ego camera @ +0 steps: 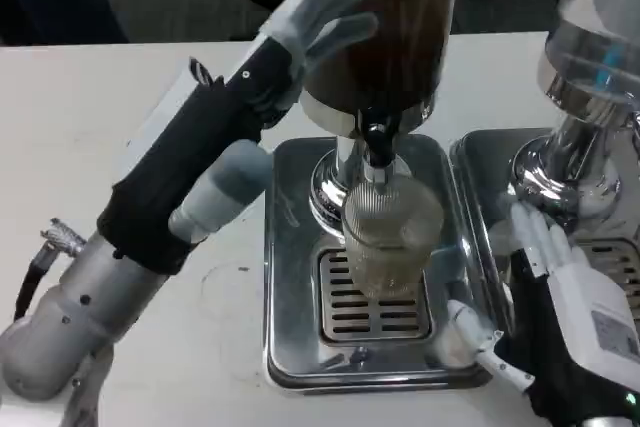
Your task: Grasp the cup under the faucet to collect the drink, then remove the cup.
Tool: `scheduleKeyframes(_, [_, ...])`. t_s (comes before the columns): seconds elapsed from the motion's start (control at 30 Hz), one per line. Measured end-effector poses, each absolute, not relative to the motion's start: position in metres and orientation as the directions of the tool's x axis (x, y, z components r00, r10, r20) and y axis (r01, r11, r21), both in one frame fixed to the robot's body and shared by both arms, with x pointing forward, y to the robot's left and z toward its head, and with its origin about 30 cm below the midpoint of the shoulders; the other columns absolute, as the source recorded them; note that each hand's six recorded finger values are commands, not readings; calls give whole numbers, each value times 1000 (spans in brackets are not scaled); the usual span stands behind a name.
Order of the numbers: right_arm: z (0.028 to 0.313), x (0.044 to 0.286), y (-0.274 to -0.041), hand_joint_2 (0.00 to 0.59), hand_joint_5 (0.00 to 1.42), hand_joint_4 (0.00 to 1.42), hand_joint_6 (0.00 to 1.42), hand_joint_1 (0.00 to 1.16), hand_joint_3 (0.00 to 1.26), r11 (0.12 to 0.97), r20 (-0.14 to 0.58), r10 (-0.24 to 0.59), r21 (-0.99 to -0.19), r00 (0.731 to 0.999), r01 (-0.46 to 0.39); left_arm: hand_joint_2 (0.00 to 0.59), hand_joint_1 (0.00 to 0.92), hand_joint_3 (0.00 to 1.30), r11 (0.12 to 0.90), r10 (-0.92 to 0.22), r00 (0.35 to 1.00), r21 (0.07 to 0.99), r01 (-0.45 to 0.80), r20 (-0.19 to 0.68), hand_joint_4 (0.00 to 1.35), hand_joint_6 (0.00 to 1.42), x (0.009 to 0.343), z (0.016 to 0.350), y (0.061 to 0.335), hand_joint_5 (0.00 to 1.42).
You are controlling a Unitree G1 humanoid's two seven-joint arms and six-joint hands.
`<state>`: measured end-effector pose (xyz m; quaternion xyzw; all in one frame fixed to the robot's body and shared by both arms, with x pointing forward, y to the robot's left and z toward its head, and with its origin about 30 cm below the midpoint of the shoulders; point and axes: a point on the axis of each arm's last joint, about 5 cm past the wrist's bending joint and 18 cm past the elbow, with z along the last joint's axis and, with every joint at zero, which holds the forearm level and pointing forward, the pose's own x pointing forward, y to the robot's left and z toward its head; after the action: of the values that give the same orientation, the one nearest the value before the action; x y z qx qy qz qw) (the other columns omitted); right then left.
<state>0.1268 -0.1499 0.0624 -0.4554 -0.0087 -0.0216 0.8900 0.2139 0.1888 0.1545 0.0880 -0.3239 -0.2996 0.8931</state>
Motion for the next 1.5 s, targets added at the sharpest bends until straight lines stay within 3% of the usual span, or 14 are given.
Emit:
scheduleKeyframes(0.23, [62, 125, -148, 391, 0, 0, 8, 312, 0, 596, 32, -38, -801, 999, 48, 65, 0, 85, 763, -646, 594, 369, 531, 480, 5, 76, 227, 152, 178, 156])
scheduleKeyframes(0.6, [62, 125, -145, 391, 0, 0, 29, 315, 0, 622, 36, -42, -781, 998, 54, 67, 0, 124, 715, -699, 562, 395, 577, 443, 38, 124, 219, 149, 176, 198])
scheduleKeyframes(1.0, [63, 127, -147, 391, 0, 0, 56, 316, 0, 690, 30, -34, -722, 999, 45, 71, 0, 125, 665, -746, 529, 470, 580, 403, 38, 125, 212, 152, 174, 204])
scheduleKeyframes(1.17, [60, 129, -149, 387, 0, 0, 59, 315, 0, 728, 14, -15, -685, 1000, 20, 72, 0, 119, 622, -780, 501, 544, 563, 375, 38, 126, 209, 154, 174, 201])
scheduleKeyframes(1.3, [61, 132, -150, 369, 0, 0, 62, 321, 0, 759, 15, 12, -651, 1000, 1, 72, 0, 117, 621, -781, 500, 549, 559, 375, 38, 127, 209, 154, 174, 197])
scheduleKeyframes(1.5, [61, 140, -157, 278, 0, 0, 7, 500, 0, 827, -1, 84, -557, 996, -71, 72, 0, 116, 625, -778, 503, 548, 556, 377, 38, 129, 209, 152, 176, 195])
